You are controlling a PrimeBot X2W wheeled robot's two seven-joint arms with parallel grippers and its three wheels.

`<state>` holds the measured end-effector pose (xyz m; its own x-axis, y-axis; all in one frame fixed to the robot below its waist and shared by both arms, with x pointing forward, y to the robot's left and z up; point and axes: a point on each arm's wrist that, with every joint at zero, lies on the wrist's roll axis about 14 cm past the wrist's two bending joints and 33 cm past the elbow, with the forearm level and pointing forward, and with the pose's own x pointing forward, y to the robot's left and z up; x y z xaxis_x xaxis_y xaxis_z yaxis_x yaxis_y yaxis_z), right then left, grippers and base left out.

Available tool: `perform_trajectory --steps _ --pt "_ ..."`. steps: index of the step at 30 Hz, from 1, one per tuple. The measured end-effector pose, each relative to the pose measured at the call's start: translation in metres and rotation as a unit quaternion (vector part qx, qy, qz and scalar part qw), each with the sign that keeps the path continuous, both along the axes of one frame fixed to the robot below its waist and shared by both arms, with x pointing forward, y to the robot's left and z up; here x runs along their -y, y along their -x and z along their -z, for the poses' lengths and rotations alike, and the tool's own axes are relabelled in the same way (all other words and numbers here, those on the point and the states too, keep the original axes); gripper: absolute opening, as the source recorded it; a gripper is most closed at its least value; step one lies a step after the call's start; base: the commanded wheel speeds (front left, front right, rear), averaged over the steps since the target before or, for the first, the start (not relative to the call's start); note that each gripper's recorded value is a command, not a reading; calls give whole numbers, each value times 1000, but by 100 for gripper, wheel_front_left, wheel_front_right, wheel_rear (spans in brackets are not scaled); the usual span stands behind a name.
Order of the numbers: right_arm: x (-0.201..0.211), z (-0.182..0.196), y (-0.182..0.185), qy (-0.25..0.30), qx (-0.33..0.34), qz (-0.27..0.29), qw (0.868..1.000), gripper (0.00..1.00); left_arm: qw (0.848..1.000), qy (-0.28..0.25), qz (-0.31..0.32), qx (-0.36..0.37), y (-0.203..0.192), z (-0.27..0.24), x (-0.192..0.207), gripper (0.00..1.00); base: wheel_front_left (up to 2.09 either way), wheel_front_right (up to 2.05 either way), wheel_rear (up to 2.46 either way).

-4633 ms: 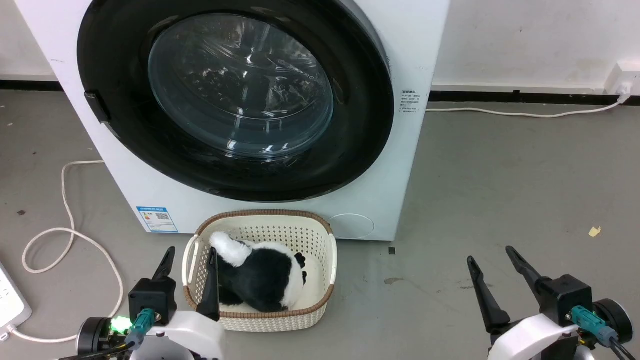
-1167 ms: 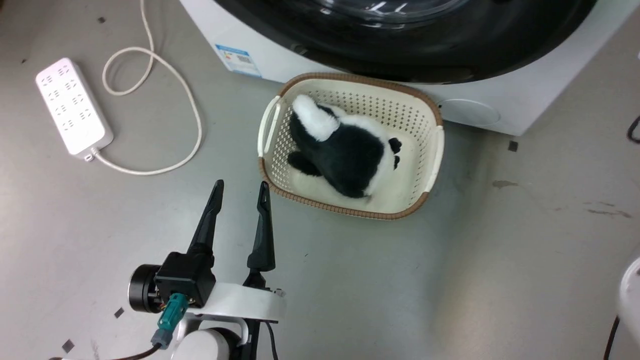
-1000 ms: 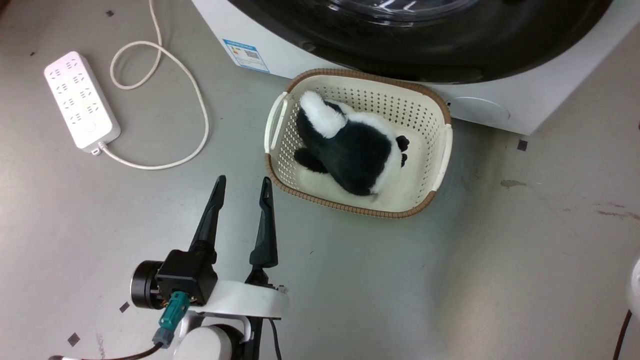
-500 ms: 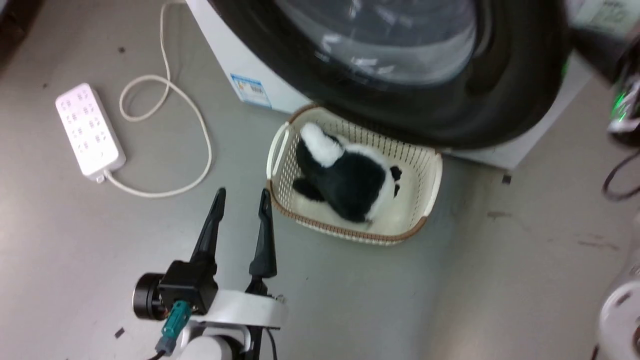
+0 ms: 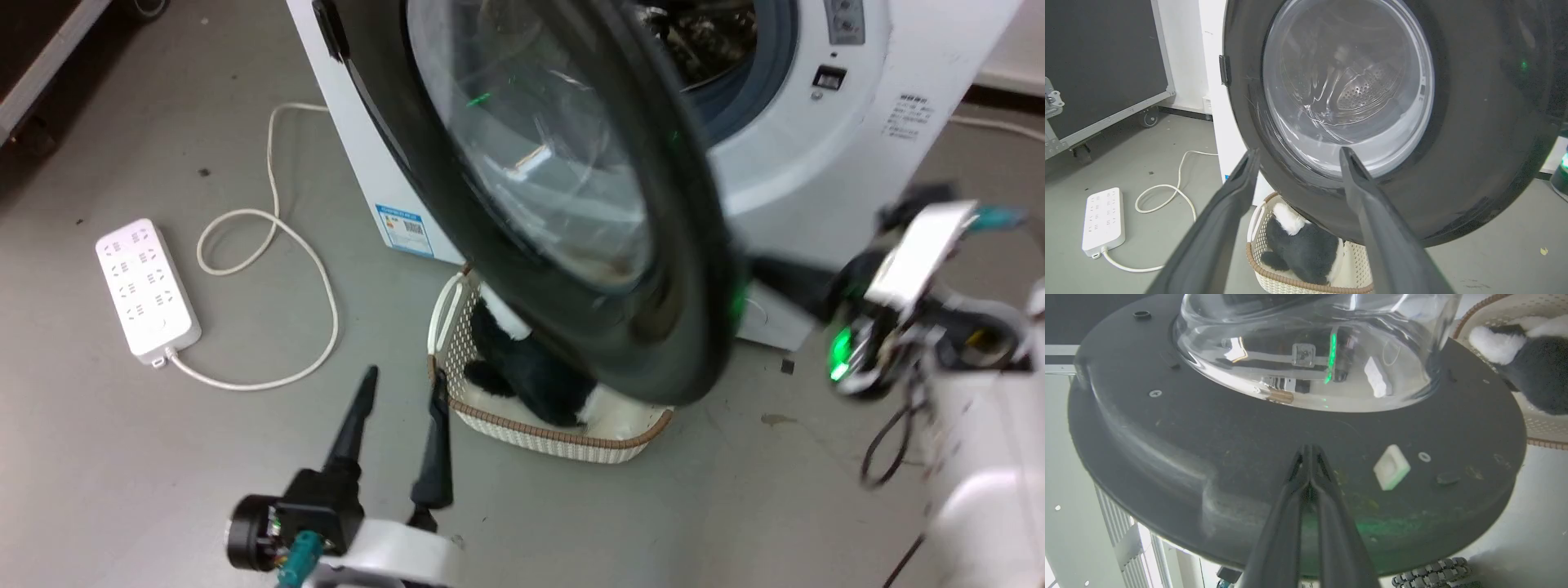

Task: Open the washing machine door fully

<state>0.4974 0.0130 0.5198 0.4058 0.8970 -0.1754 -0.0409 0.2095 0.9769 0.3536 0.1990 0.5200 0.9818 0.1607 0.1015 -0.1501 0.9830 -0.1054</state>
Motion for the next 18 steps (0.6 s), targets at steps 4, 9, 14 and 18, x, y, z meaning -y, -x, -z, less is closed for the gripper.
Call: perform_trajectory --steps 4,9,14,18 --pt "-24 13 39 -15 -13 -42 999 0 1000 0 16 -8 8 6 9 100 0 0 0" --pt "-56 18 85 -36 -14 -84 996 0 1000 9 22 -16 16 11 14 100 0 0 0" --pt "-76 15 114 -48 -7 -101 994 0 999 12 29 -15 19 11 18 100 0 0 0" --pt "-70 14 107 -36 13 -53 998 100 999 12 28 -8 20 7 16 100 0 0 0"
